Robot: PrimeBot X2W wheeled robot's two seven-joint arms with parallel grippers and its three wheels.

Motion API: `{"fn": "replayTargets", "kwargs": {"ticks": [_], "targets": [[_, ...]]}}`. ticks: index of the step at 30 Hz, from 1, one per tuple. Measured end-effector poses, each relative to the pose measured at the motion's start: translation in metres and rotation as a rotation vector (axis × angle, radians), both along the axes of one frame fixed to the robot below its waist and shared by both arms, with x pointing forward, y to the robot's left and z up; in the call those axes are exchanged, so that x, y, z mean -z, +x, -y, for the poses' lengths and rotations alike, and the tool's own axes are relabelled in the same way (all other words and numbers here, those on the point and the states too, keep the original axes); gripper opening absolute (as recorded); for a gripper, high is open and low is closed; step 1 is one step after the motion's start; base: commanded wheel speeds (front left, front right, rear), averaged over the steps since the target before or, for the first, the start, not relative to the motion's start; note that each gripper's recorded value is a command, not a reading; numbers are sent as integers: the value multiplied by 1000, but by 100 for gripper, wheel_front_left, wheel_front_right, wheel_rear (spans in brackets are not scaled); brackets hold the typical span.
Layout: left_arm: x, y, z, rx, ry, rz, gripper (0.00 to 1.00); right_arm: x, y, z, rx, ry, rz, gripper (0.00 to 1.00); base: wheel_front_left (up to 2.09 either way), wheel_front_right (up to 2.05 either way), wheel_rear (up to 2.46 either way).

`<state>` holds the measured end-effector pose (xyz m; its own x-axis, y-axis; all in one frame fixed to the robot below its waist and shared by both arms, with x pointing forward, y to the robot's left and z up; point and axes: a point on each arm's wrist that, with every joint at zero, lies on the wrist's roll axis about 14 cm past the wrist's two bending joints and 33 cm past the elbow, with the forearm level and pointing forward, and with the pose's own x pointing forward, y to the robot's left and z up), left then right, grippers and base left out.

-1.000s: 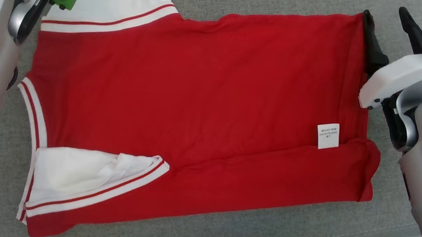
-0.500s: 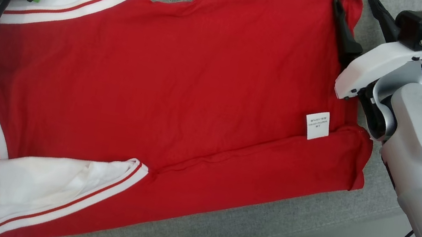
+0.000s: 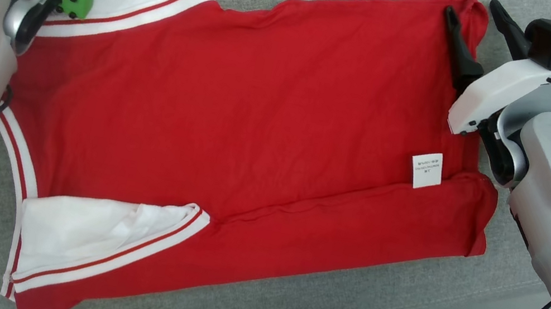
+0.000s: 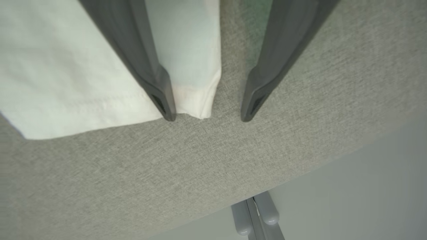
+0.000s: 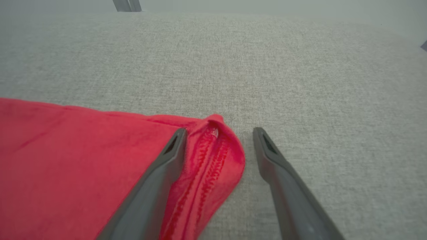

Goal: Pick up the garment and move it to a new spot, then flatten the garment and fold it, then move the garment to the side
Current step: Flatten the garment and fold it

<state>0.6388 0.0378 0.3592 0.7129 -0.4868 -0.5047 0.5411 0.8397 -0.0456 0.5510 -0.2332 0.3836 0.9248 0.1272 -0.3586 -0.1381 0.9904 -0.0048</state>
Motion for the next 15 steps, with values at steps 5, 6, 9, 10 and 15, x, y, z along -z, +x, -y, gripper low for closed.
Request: {"fn": "replayTargets", "kwargs": {"ticks": [5, 6, 9, 10, 15], "targets": [[1, -9, 7, 17, -20, -37, 39, 5, -1, -2, -8, -1, -39, 51, 0, 0, 0], [2, -9, 8, 19, -19, -39, 0, 6, 0, -3, -9, 0, -44, 38, 0, 0, 0], [3, -9, 8, 15, -28, -37, 0, 6, 0, -4, -10, 5, -52, 0, 0, 0, 0], [2, -9, 8, 13, -33, -30, 0, 5, 1, -3, -10, 4, -50, 0, 0, 0, 0], [-19, 0, -2, -44, -103, 42, 0, -8, 7, 0, -7, 4, 6, 0, 0, 0, 0]]}}
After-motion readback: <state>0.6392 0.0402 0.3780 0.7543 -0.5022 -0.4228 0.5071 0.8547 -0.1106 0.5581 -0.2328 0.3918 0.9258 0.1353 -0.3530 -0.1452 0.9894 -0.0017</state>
